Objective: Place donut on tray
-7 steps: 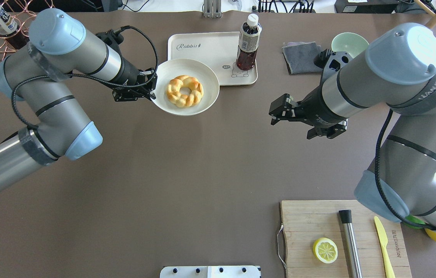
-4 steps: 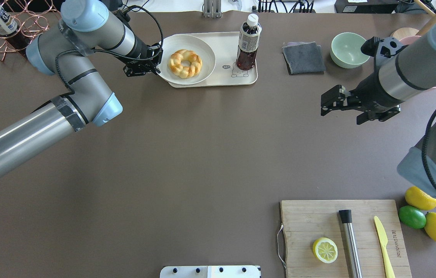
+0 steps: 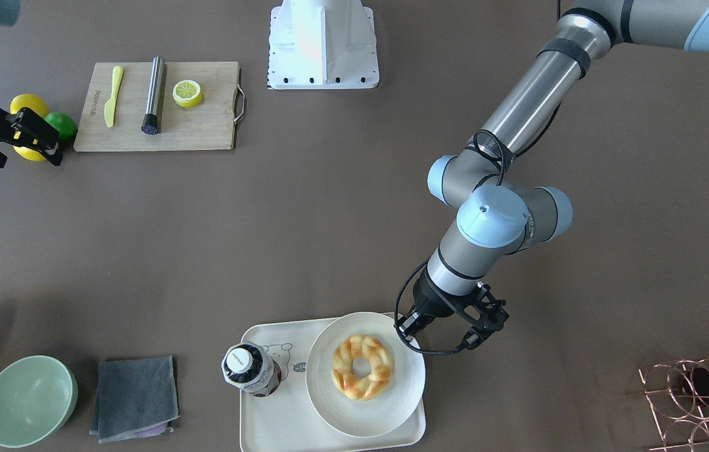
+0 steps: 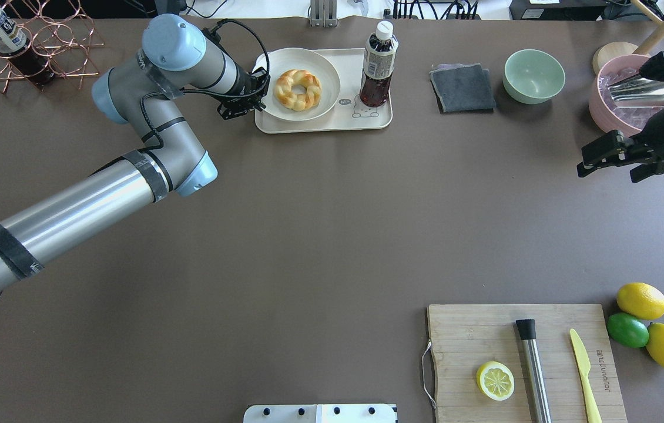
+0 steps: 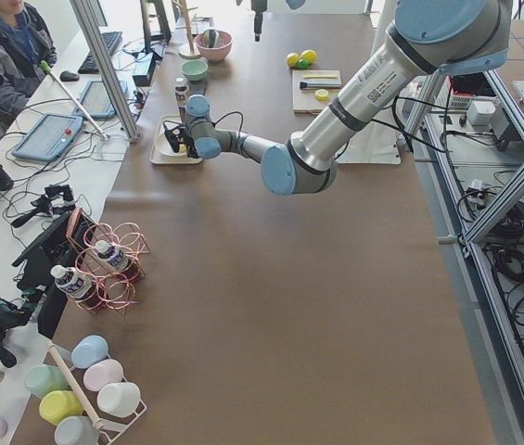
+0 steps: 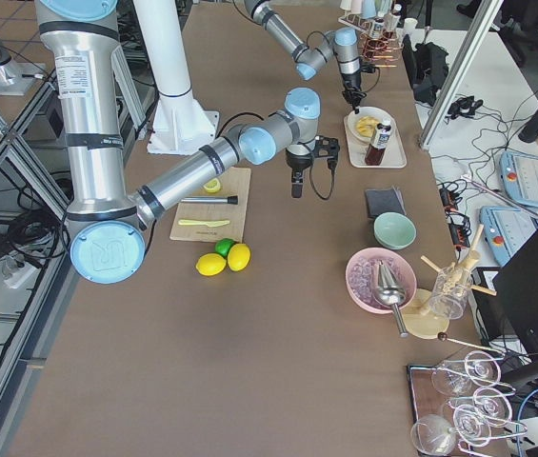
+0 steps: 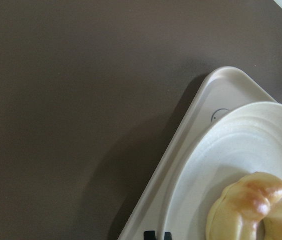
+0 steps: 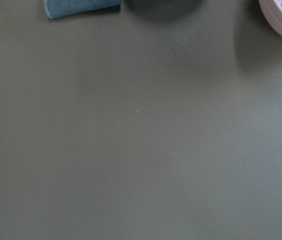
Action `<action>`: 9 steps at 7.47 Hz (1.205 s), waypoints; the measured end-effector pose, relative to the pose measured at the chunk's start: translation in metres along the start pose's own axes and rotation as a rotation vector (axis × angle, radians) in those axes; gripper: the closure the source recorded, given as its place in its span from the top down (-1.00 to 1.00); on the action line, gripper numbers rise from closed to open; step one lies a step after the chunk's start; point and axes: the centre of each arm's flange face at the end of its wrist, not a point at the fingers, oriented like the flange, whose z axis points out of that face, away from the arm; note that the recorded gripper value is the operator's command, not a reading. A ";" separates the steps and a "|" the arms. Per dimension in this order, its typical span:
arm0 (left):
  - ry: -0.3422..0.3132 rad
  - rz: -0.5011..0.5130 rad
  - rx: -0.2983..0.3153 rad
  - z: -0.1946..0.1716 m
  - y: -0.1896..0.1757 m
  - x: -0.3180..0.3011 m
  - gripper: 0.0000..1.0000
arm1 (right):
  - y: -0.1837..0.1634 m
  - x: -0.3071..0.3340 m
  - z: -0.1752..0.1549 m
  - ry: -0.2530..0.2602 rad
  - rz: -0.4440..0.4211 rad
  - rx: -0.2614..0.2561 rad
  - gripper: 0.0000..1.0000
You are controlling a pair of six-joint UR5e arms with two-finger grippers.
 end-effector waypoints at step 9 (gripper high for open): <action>-0.096 0.295 -0.094 -0.116 -0.050 -0.073 0.94 | -0.013 0.053 -0.001 0.020 -0.043 -0.012 1.00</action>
